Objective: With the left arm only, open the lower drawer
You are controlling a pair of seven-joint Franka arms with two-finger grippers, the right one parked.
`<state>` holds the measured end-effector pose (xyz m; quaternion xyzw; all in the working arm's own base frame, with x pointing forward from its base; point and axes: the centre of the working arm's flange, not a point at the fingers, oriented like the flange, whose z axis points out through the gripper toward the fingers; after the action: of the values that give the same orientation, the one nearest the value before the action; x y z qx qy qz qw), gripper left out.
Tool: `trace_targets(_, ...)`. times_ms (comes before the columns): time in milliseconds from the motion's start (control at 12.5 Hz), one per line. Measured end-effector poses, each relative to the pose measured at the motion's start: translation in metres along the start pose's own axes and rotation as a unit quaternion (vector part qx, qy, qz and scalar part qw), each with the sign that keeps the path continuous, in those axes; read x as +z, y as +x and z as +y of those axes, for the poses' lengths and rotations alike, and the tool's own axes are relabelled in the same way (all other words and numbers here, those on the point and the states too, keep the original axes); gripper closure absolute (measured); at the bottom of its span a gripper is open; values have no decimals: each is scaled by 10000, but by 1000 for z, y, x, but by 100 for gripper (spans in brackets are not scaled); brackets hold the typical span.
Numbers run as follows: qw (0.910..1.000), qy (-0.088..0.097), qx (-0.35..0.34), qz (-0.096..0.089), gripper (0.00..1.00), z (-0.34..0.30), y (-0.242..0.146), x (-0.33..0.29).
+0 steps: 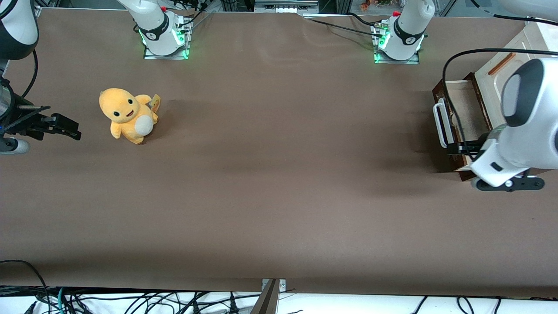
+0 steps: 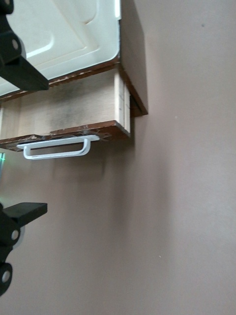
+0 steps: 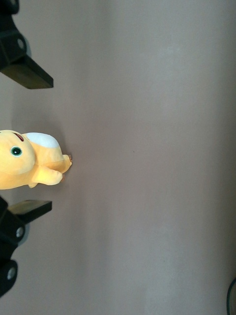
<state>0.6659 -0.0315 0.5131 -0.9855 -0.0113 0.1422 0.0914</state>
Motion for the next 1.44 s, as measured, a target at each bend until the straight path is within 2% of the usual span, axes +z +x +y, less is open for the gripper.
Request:
trace_targets(80,9999,-69,46,57,0,-8,1,-1)
trace_targets(320,9970,-740,-22,229,0,-40,6,0)
trace_targets(400,9961,-839,-54,258,0,-52,7,1)
trace_targets(560,9952,-916,-52,338,0,-55,8,0)
trace_targets(1200,9943,-905,226,508,0,-21,4,-15)
trace_targets(1440,9920,-940,295,784,0,-15,1,-30)
